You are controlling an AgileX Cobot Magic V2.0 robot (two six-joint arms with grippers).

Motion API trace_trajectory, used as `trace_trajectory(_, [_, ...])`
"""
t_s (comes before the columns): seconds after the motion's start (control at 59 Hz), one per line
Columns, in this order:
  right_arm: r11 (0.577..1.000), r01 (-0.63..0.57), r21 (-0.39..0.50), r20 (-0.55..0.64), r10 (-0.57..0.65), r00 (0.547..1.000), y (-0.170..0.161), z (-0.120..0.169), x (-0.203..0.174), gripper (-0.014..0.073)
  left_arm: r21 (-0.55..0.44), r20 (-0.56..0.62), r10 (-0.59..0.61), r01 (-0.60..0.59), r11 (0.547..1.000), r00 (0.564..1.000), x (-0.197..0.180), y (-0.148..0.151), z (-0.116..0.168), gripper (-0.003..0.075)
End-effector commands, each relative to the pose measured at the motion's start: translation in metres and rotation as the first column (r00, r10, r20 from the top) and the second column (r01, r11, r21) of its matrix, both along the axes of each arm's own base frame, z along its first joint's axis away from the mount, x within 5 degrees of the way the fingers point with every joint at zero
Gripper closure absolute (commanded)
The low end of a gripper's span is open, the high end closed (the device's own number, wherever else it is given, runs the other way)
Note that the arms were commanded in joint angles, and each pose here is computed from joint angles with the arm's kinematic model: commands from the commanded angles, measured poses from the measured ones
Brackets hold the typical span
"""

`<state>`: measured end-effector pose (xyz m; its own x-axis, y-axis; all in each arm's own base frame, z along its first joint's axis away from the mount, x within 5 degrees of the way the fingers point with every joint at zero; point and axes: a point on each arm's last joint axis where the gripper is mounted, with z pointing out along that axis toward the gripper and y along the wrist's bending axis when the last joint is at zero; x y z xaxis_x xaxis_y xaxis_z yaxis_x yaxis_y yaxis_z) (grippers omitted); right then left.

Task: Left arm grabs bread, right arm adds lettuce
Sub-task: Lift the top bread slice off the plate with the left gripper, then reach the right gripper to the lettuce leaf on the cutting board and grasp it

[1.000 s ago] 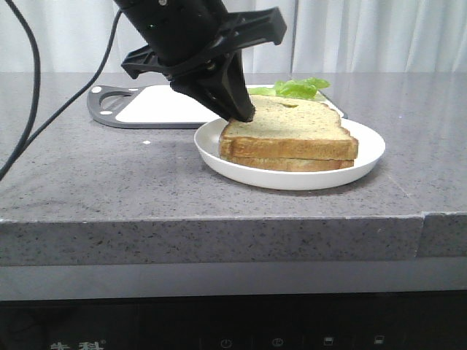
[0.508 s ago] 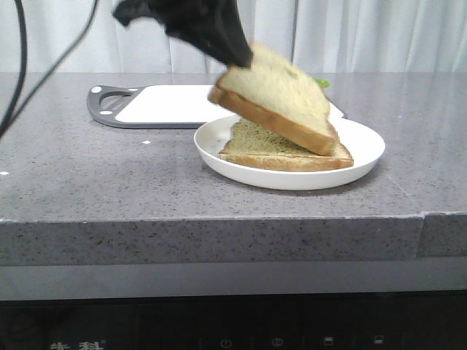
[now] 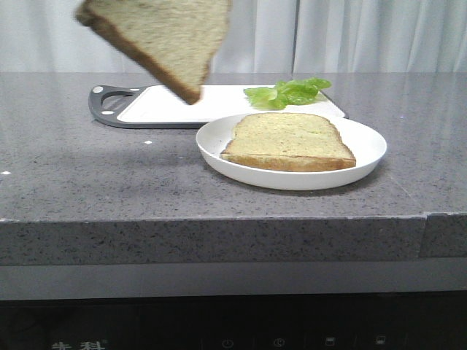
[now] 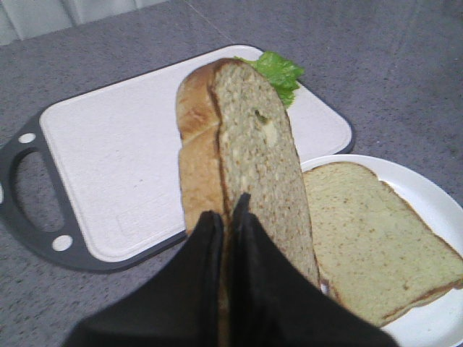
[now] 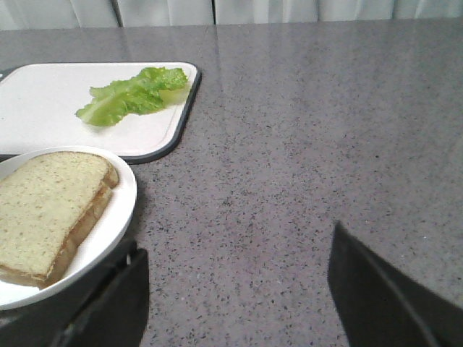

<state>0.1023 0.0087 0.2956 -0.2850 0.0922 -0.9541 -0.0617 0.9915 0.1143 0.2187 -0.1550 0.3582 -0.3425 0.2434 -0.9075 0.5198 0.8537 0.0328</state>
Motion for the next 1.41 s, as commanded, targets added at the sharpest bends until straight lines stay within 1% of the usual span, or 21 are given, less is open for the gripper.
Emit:
trace_trajectory(0.0, [1.0, 0.026, -0.004, 0.085, -0.025, 0.996, -0.002, 0.016, 0.014, 0.0058, -0.112, 0.16, 0.012, 0.006, 0.994, 0.987, -0.018, 0.015, 0.027, 0.0741])
trace_trajectory(0.102, [1.0, 0.008, -0.017, 0.031, -0.007, 1.0, 0.0, 0.017, 0.029, 0.0058, -0.13, 0.194, 0.054, -0.029, 0.991, 0.98, -0.033, 0.031, 0.024, 0.0741])
trace_trajectory(0.22, [0.997, -0.038, -0.072, -0.028, 0.036, 0.999, 0.005, 0.023, 0.056, 0.0058, -0.162, 0.236, 0.117, -0.08, 0.984, 0.965, -0.049, 0.049, 0.023, 0.0741])
trace_trajectory(0.237, [0.996, -0.046, -0.081, -0.027, 0.044, 0.999, 0.006, 0.026, 0.059, 0.0058, -0.174, 0.228, 0.134, -0.095, 0.98, 0.964, -0.05, 0.052, 0.021, 0.0741])
trace_trajectory(0.254, [0.995, -0.053, -0.088, -0.04, 0.049, 0.998, 0.007, 0.026, 0.065, 0.0058, -0.17, 0.245, 0.143, -0.103, 0.98, 0.959, -0.052, 0.055, 0.022, 0.0741])
trace_trajectory(0.373, [0.986, -0.095, -0.137, -0.067, 0.086, 0.994, 0.015, 0.036, 0.101, 0.0058, -0.194, 0.264, 0.23, -0.183, 0.964, 0.937, -0.063, 0.072, 0.018, 0.0741])
trace_trajectory(0.458, [0.981, -0.117, -0.153, -0.084, 0.105, 0.991, 0.021, 0.042, 0.131, 0.0058, -0.212, 0.272, 0.25, -0.195, 0.958, 0.929, -0.072, 0.081, 0.015, 0.0741])
trace_trajectory(0.559, [0.967, -0.161, -0.198, -0.104, 0.142, 0.984, 0.032, 0.047, 0.174, 0.0058, -0.222, 0.275, 0.246, -0.188, 0.957, 0.929, -0.077, 0.084, 0.014, 0.0741])
trace_trajectory(0.746, [0.932, -0.239, -0.274, -0.132, 0.21, 0.969, 0.057, 0.045, 0.242, 0.0058, -0.226, 0.28, 0.231, -0.17, 0.959, 0.932, -0.077, 0.082, 0.014, 0.0741])
trace_trajectory(0.881, [0.914, -0.29, -0.285, -0.169, 0.25, 0.953, 0.077, 0.037, 0.286, 0.0058, -0.227, 0.28, 0.229, -0.168, 0.959, 0.932, -0.077, 0.082, 0.014, 0.0741])
trace_trajectory(0.932, [0.907, -0.313, -0.282, -0.197, 0.265, 0.944, 0.085, 0.029, 0.303, 0.0058, -0.226, 0.282, 0.229, -0.167, 0.96, 0.932, -0.077, 0.082, 0.014, 0.0741])
trace_trajectory(0.949, [0.905, -0.317, -0.284, -0.192, 0.27, 0.943, 0.088, 0.03, 0.308, 0.0058, -0.226, 0.282, 0.229, -0.167, 0.96, 0.932, -0.077, 0.082, 0.014, 0.0741])
trace_trajectory(0.966, [0.901, -0.327, -0.284, -0.209, 0.275, 0.938, 0.09, 0.025, 0.314, 0.0058, -0.226, 0.282, 0.229, -0.167, 0.96, 0.932, -0.077, 0.082, 0.014, 0.0741])
trace_trajectory(0.983, [0.899, -0.331, -0.286, -0.205, 0.28, 0.938, 0.093, 0.026, 0.318, 0.0058, -0.226, 0.282, 0.229, -0.167, 0.96, 0.932, -0.077, 0.082, 0.014, 0.0741])
trace_trajectory(1.034, [0.893, -0.349, -0.283, -0.231, 0.29, 0.929, 0.099, 0.018, 0.332, 0.0058, -0.226, 0.282, 0.229, -0.167, 0.96, 0.932, -0.077, 0.082, 0.014, 0.0741])
trace_trajectory(1.119, [0.889, -0.363, -0.28, -0.243, 0.3, 0.923, 0.106, 0.012, 0.349, 0.0058, -0.226, 0.282, 0.229, -0.167, 0.96, 0.932, -0.077, 0.082, 0.014, 0.0741])
trace_trajectory(1.22, [0.884, -0.38, -0.274, -0.274, 0.306, 0.911, 0.109, 0.004, 0.362, 0.0061, -0.226, 0.282, 0.229, -0.167, 0.96, 0.932, -0.077, 0.082, 0.014, 0.0741])
trace_trajectory(1.254, [0.883, -0.382, -0.273, -0.279, 0.307, 0.91, 0.11, 0.002, 0.365, 0.0071, -0.226, 0.282, 0.229, -0.167, 0.96, 0.932, -0.077, 0.082, 0.014, 0.0741])
trace_trajectory(1.288, [0.883, -0.382, -0.273, -0.279, 0.307, 0.91, 0.111, 0.001, 0.366, 0.0099, -0.226, 0.282, 0.229, -0.167, 0.96, 0.932, -0.077, 0.082, 0.014, 0.0741])
trace_trajectory(1.356, [0.885, -0.377, -0.275, -0.269, 0.306, 0.913, 0.111, 0.001, 0.368, 0.0201, -0.226, 0.282, 0.229, -0.167, 0.96, 0.932, -0.077, 0.082, 0.014, 0.0741])
trace_trajectory(1.39, [0.885, -0.375, -0.276, -0.264, 0.305, 0.915, 0.111, 0.001, 0.368, 0.0283, -0.226, 0.282, 0.229, -0.167, 0.96, 0.932, -0.077, 0.082, 0.014, 0.0741])
